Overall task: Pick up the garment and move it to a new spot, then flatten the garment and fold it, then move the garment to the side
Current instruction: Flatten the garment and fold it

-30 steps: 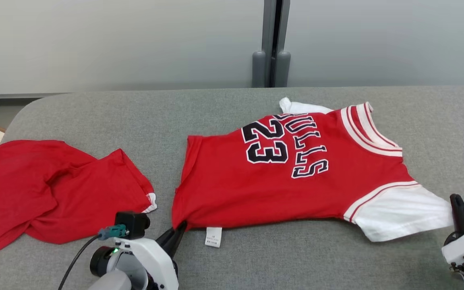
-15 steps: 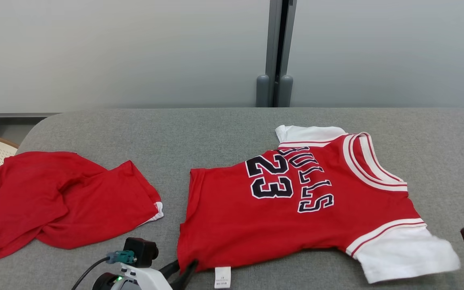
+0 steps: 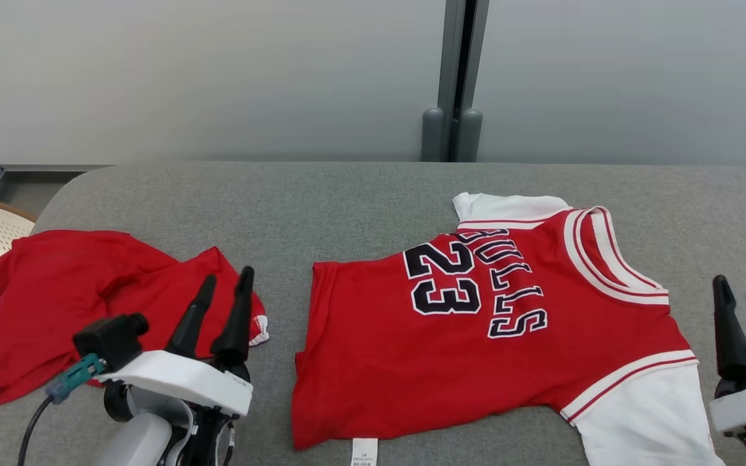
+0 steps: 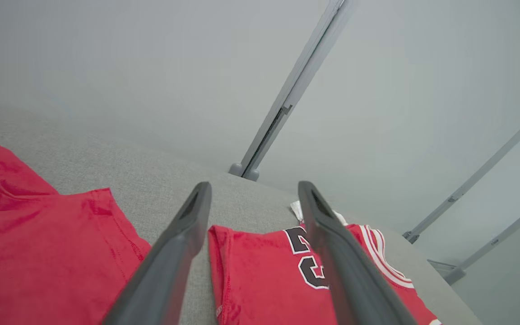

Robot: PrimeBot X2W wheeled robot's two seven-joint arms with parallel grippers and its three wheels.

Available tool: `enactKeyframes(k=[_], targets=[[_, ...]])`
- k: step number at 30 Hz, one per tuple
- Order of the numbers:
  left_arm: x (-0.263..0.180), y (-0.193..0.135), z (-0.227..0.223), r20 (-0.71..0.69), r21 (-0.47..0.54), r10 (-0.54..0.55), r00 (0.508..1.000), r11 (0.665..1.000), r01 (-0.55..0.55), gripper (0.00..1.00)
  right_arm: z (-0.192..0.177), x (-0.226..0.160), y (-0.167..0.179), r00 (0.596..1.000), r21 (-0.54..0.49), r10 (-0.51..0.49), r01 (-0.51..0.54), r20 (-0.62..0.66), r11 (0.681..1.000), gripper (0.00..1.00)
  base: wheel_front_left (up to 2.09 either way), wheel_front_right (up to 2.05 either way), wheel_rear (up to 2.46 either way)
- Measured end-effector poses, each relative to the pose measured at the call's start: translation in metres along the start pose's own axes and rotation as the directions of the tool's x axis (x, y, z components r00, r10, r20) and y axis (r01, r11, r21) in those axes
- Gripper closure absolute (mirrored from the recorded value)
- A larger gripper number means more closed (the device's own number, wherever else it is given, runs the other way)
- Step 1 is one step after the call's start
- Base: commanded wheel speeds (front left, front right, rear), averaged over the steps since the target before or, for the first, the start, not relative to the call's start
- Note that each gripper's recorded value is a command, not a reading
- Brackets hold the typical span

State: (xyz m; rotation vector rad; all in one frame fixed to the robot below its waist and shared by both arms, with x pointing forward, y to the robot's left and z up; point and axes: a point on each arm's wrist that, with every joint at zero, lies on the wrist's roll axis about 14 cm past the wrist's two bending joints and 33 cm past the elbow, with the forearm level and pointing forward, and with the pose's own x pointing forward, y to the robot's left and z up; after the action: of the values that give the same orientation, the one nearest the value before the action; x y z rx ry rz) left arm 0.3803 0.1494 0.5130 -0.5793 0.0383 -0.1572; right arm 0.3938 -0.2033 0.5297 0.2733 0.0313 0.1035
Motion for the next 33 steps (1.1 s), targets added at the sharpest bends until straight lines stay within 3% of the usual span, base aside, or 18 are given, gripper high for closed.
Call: enactKeyframes(k=[4,9,16,19,20,22,30,33], targets=[[-0.001,0.008,0.015,0.097,-0.108,0.065,0.993,0.993,-0.055,0.00,-0.012,0.014,0.018,0.998,-0.073,0.062,-0.063,-0.023,0.995,0.00,0.00,0.00,0.00],[0.001,0.008,0.005,0.114,-0.087,0.072,0.991,0.994,-0.063,0.00,-0.016,0.061,0.049,0.984,-0.155,0.158,-0.169,-0.084,0.973,0.00,0.00,0.00,0.00],[0.006,0.022,-0.010,0.088,-0.090,0.114,0.990,0.990,-0.106,0.00,-0.039,0.143,0.084,0.926,-0.223,0.229,-0.302,-0.299,0.927,0.00,0.00,0.00,0.00],[0.001,0.037,-0.018,0.065,-0.096,0.160,0.985,0.984,-0.153,0.00,-0.065,0.169,0.092,0.869,-0.227,0.230,-0.355,-0.437,0.907,0.00,0.00,0.00,0.00],[-0.005,0.044,-0.021,0.054,-0.124,0.183,0.982,0.977,-0.176,0.00,-0.083,0.182,0.098,0.820,-0.226,0.226,-0.391,-0.526,0.892,0.00,0.00,0.00,0.00],[-0.009,0.047,-0.024,0.044,-0.159,0.205,0.978,0.968,-0.196,0.00,-0.104,0.191,0.107,0.759,-0.206,0.231,-0.432,-0.609,0.878,0.00,0.00,0.00,0.00],[-0.025,0.076,-0.031,0.019,-0.204,0.321,0.947,0.928,-0.311,0.00,-0.164,0.229,0.117,0.618,-0.282,0.148,-0.542,-0.772,0.792,0.00,0.00,0.00,0.00],[-0.026,0.084,-0.035,0.007,-0.205,0.350,0.937,0.917,-0.341,0.00,-0.193,0.229,0.110,0.540,-0.267,0.097,-0.555,-0.836,0.788,0.00,0.00,0.00,0.00]])
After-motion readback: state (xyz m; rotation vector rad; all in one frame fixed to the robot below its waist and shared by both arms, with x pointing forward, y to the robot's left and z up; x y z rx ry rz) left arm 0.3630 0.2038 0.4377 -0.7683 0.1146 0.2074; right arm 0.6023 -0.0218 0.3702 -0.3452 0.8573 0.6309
